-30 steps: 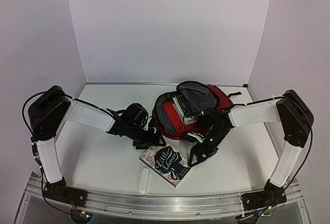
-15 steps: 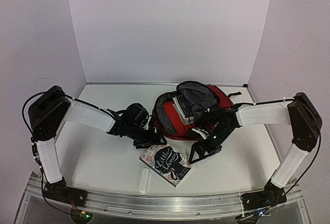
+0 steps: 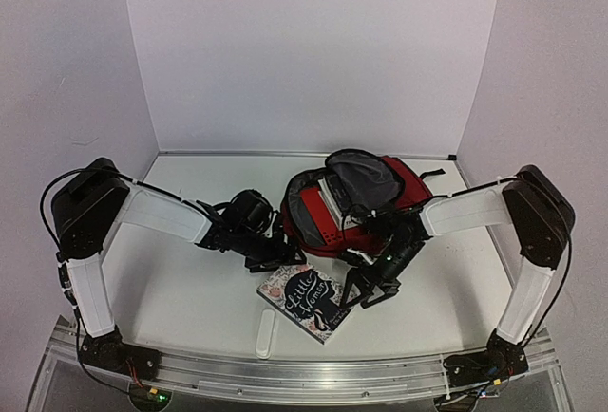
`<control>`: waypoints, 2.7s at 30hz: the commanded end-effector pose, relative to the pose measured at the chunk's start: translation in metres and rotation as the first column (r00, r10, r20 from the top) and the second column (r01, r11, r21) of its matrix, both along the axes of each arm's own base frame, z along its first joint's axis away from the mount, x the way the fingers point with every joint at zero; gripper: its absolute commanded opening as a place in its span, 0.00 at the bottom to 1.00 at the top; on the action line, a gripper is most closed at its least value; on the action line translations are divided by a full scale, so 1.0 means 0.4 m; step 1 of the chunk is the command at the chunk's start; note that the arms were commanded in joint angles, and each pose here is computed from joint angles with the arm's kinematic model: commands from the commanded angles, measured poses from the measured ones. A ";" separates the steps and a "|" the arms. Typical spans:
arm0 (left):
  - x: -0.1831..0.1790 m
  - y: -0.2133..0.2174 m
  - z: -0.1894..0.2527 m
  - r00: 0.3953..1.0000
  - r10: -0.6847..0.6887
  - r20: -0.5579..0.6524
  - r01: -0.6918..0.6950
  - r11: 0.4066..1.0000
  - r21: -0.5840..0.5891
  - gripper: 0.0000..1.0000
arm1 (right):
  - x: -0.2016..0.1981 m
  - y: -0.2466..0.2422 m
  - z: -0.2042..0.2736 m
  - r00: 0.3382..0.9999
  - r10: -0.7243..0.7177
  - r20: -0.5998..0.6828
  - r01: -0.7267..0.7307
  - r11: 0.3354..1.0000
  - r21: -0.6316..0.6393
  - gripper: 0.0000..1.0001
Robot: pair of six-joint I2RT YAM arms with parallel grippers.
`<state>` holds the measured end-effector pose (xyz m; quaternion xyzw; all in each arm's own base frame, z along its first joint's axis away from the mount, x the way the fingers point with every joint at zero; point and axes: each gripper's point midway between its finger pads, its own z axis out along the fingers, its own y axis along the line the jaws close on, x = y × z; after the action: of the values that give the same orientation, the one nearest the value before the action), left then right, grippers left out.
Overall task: Pack the student bag
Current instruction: Pick up the book from the center of the board.
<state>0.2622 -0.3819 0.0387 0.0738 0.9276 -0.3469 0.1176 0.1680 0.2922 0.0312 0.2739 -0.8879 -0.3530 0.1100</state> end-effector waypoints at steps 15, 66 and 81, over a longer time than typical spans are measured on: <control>-0.020 -0.085 0.066 0.991 -0.105 0.084 0.121 0.971 -0.206 0.36 | 0.238 0.100 0.045 0.928 -0.097 0.361 0.084 0.995 0.052 0.36; -0.159 -0.004 -0.055 0.986 0.095 -0.138 -0.113 0.985 -0.132 0.63 | 0.157 0.192 0.024 0.983 -0.032 0.183 -0.003 0.982 0.190 0.44; -0.132 -0.038 0.017 0.997 0.070 -0.032 -0.076 0.963 -0.257 0.52 | 0.199 0.229 0.189 0.957 -0.078 0.281 -0.010 0.954 0.298 0.01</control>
<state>0.2139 -0.3868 0.0330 -0.0155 0.8946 -0.4327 0.1105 0.2371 0.3468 0.0411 0.2654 -0.8898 -0.3712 0.0090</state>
